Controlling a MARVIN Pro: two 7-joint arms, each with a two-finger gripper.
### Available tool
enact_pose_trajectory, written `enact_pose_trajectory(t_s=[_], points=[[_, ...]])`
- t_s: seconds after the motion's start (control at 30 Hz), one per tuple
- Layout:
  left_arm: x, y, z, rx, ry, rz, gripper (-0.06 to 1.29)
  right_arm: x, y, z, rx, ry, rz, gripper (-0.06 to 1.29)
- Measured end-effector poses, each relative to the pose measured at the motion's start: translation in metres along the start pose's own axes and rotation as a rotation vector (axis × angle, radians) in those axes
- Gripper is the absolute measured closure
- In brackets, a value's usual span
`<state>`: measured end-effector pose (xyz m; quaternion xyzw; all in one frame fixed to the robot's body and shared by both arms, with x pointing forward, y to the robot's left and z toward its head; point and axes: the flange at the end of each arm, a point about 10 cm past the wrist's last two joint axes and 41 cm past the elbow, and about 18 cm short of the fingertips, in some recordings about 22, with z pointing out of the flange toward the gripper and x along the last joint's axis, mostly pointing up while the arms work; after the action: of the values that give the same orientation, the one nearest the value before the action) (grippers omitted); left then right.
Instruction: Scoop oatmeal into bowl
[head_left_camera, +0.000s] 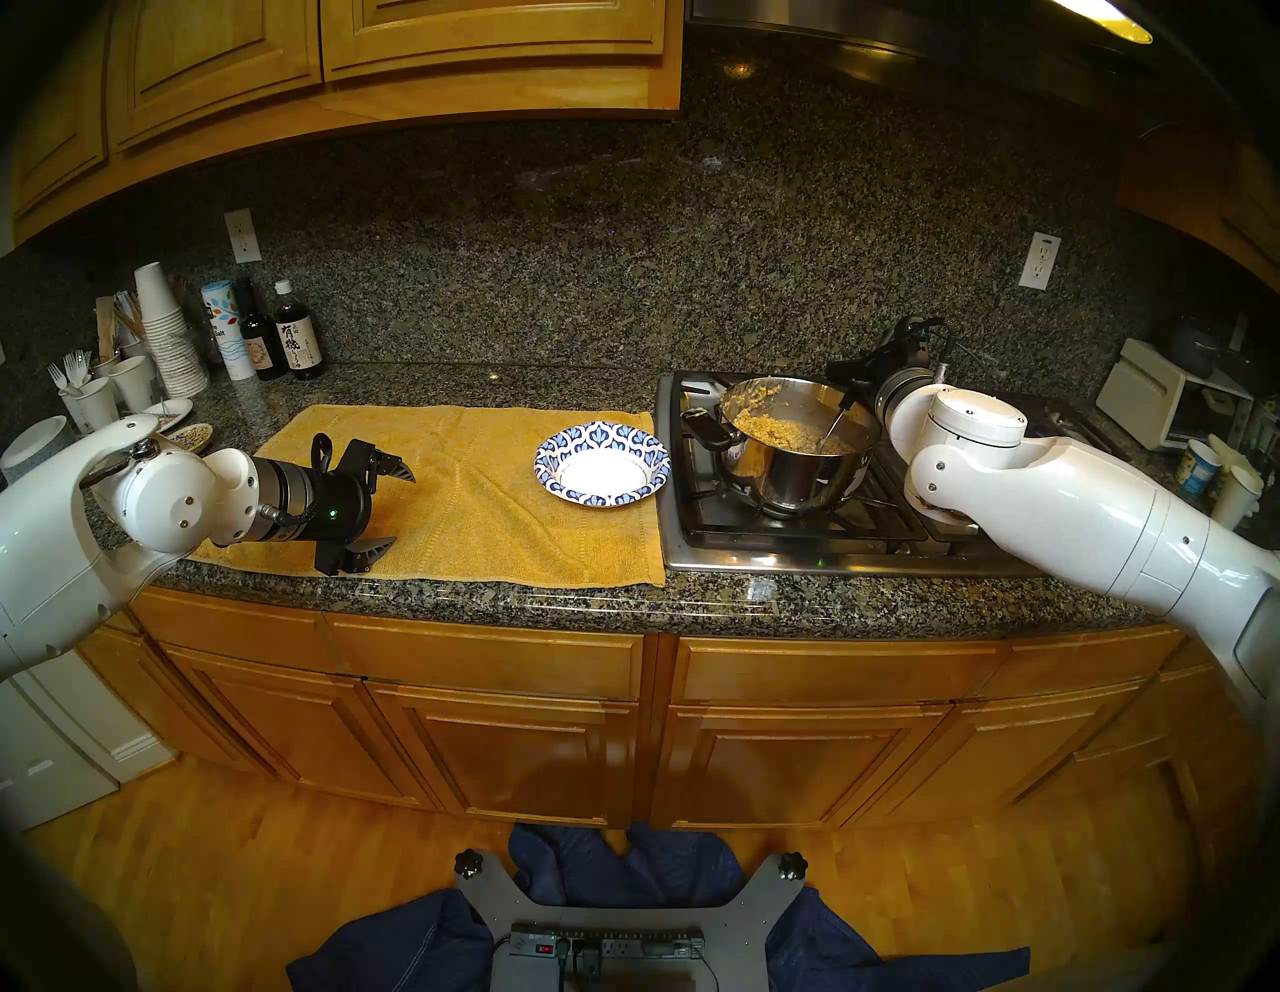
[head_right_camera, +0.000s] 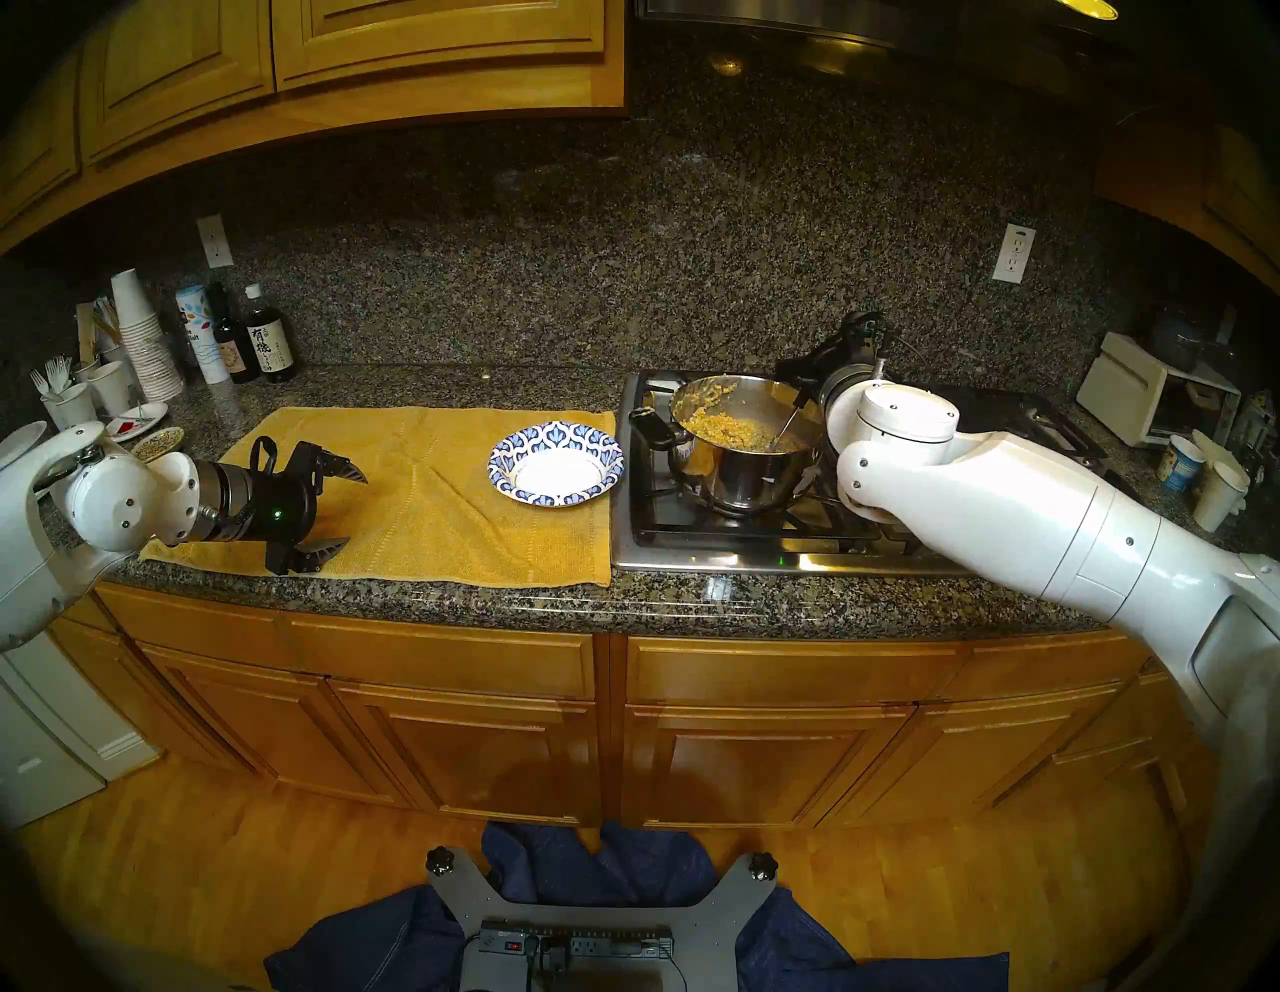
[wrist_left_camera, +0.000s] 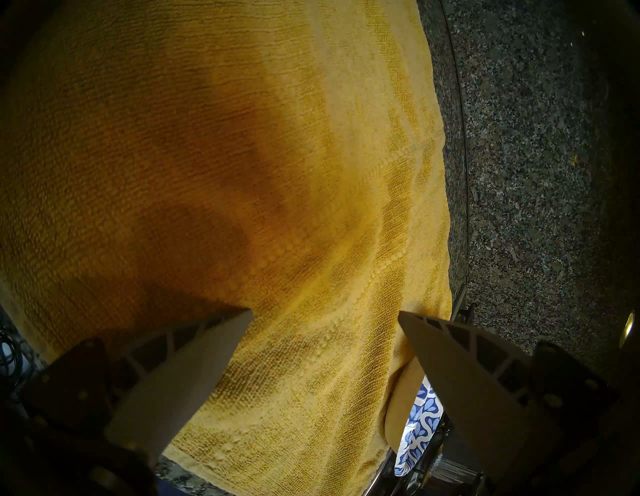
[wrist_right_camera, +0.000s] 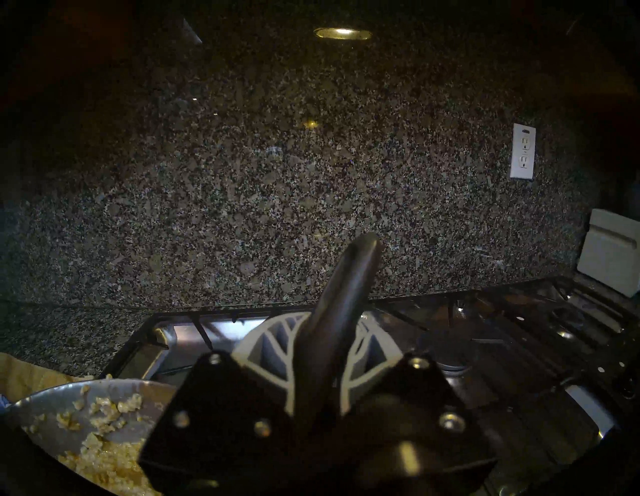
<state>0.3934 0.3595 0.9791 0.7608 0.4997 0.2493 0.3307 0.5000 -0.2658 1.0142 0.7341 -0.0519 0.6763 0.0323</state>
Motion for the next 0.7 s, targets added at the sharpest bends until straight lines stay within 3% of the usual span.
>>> enact_pose_trajectory(t_s=[0.3,0.7], points=[[0.0,0.0,0.0,0.0,0.0,0.0,0.01,0.006,-0.009,-0.011,0.053,0.018,0.013,1.15],[0.0,0.0,0.0,0.0,0.0,0.0,0.01,0.008,-0.013,-0.016,0.053,0.025,0.041,1.17]])
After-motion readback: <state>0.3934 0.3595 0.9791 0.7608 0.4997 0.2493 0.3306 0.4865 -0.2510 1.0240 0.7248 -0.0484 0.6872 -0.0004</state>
